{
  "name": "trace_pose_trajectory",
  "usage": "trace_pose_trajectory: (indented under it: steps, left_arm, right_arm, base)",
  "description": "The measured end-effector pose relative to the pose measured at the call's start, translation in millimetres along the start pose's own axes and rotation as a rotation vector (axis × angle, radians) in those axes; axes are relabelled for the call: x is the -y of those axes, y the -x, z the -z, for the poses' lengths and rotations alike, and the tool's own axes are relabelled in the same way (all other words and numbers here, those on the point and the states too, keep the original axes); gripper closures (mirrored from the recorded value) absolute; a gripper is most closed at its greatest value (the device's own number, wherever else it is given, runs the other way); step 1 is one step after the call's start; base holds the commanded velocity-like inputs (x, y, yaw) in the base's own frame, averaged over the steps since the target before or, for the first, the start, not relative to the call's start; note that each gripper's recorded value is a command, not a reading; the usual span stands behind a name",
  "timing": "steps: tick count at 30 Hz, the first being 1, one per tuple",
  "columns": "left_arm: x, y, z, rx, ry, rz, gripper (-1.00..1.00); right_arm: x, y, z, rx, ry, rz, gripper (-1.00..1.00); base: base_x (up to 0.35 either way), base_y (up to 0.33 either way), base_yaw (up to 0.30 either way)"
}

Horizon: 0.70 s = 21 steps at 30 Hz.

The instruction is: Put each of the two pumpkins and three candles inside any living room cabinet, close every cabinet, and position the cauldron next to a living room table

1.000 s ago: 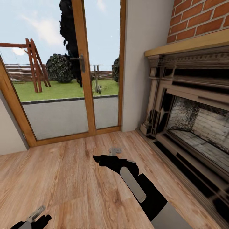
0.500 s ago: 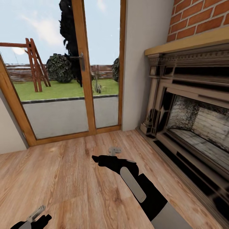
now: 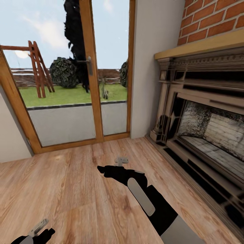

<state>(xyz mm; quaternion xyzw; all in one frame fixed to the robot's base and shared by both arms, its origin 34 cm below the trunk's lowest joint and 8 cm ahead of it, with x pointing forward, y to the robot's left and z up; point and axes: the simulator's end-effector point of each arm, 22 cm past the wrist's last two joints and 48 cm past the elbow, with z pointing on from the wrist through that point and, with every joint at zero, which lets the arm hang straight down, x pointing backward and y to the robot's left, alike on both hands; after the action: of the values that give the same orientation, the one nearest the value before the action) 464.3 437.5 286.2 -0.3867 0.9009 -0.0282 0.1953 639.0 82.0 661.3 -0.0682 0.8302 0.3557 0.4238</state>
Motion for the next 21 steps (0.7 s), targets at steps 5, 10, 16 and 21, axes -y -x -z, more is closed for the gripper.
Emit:
trace_pose_trajectory:
  steps: [5,10,16,21]
  left_arm:
    - [3.1,-2.4,-0.4,-0.003,-0.005,-0.001,-1.0]
    - [2.9,-5.5,-4.3,-0.004,-0.007,-0.002,-1.0]
    - [-0.1,-13.6,-15.7,-0.005,-0.009,-0.004,-1.0]
    - [0.1,-22.4,-26.0,0.0,-0.013,-0.012,-1.0]
  right_arm:
    - [0.2,0.5,0.4,0.001,0.0,0.001,-1.0]
    - [2.7,-2.9,0.0,0.002,0.0,0.002,-1.0]
    - [7.3,-14.5,-2.9,0.004,0.002,0.002,-1.0]
    - [7.7,-23.5,-4.7,0.007,0.01,0.007,-1.0]
  base:
    - [-0.012,0.005,0.0]
    - [-0.001,0.0,0.0]
    - [0.0,0.0,0.0]
    - [0.0,0.0,0.0]
